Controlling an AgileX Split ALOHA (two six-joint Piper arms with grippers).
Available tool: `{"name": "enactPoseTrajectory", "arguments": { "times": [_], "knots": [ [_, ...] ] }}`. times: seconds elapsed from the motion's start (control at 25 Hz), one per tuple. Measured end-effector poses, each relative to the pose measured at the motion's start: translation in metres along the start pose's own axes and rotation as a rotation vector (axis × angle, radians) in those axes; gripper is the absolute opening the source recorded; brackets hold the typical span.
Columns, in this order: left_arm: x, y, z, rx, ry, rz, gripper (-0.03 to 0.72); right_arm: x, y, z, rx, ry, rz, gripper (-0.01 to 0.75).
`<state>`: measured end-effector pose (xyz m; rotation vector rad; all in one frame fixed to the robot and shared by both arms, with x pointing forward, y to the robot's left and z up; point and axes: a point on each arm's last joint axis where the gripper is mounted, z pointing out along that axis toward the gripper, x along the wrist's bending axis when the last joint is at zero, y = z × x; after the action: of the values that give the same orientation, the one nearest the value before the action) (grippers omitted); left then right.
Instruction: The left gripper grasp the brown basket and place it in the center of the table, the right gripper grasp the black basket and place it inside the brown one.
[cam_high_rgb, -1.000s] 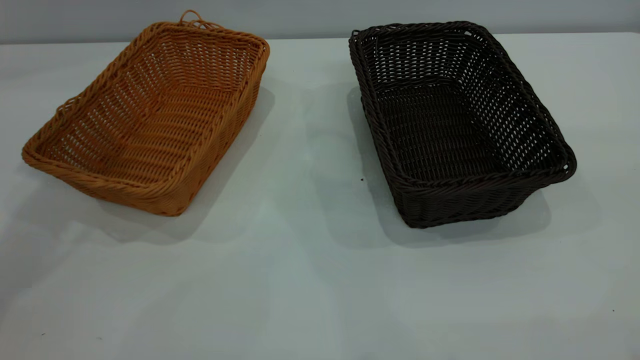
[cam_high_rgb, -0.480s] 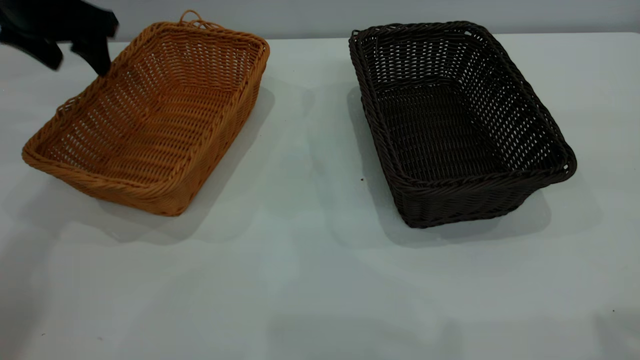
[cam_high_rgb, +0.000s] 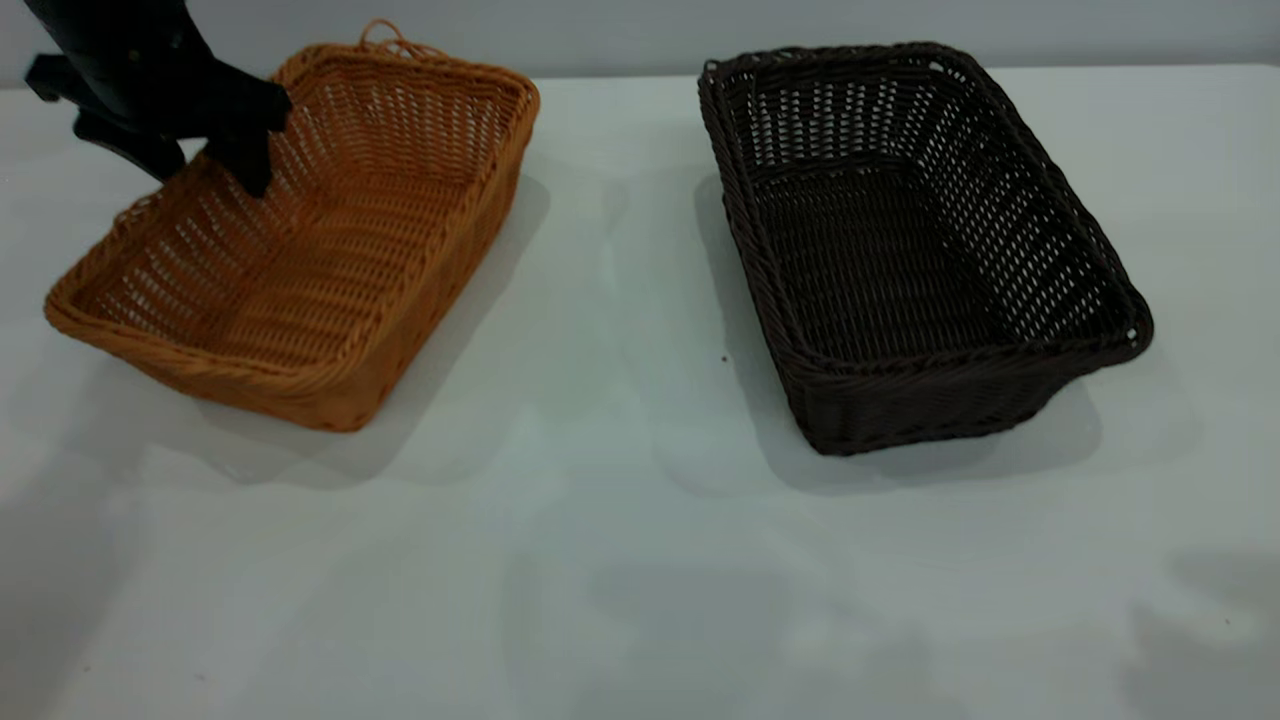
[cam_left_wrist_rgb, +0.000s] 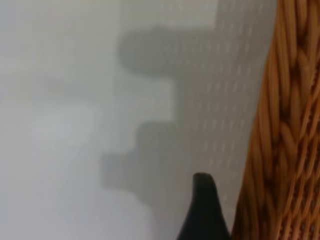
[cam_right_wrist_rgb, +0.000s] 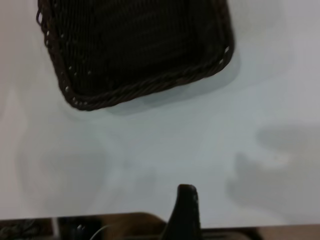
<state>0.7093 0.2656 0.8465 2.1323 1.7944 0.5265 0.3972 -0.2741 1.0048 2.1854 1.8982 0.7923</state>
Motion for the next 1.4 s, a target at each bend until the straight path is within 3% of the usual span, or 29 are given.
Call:
{"name": "enactPoseTrajectory", "arguments": {
  "times": [0.16,0.4,0.48,0.72,0.96,1.4],
  "knots": [
    [-0.001,-0.006,0.011,0.024,-0.003,0.019,0.422,0.005,0.004,0.016,0.061,0.068,0.042,0.594],
    [-0.002,-0.008,0.017,0.007,-0.004,0.033,0.133,0.015,0.011,0.042,0.147,0.207,0.159,0.594],
    [-0.002,-0.006,0.018,-0.01,-0.007,0.021,0.087,0.021,0.011,0.055,0.184,0.243,0.213,0.594],
    [-0.002,-0.002,0.016,-0.042,-0.008,0.018,0.085,0.036,0.006,0.11,0.278,0.239,0.413,0.594],
    [-0.001,0.009,0.004,-0.111,-0.004,0.017,0.085,0.028,0.004,0.16,0.295,0.168,0.66,0.594],
    [-0.001,0.012,0.003,-0.139,-0.001,0.056,0.085,0.017,0.027,0.232,0.242,0.077,0.746,0.58]
  ]
}}
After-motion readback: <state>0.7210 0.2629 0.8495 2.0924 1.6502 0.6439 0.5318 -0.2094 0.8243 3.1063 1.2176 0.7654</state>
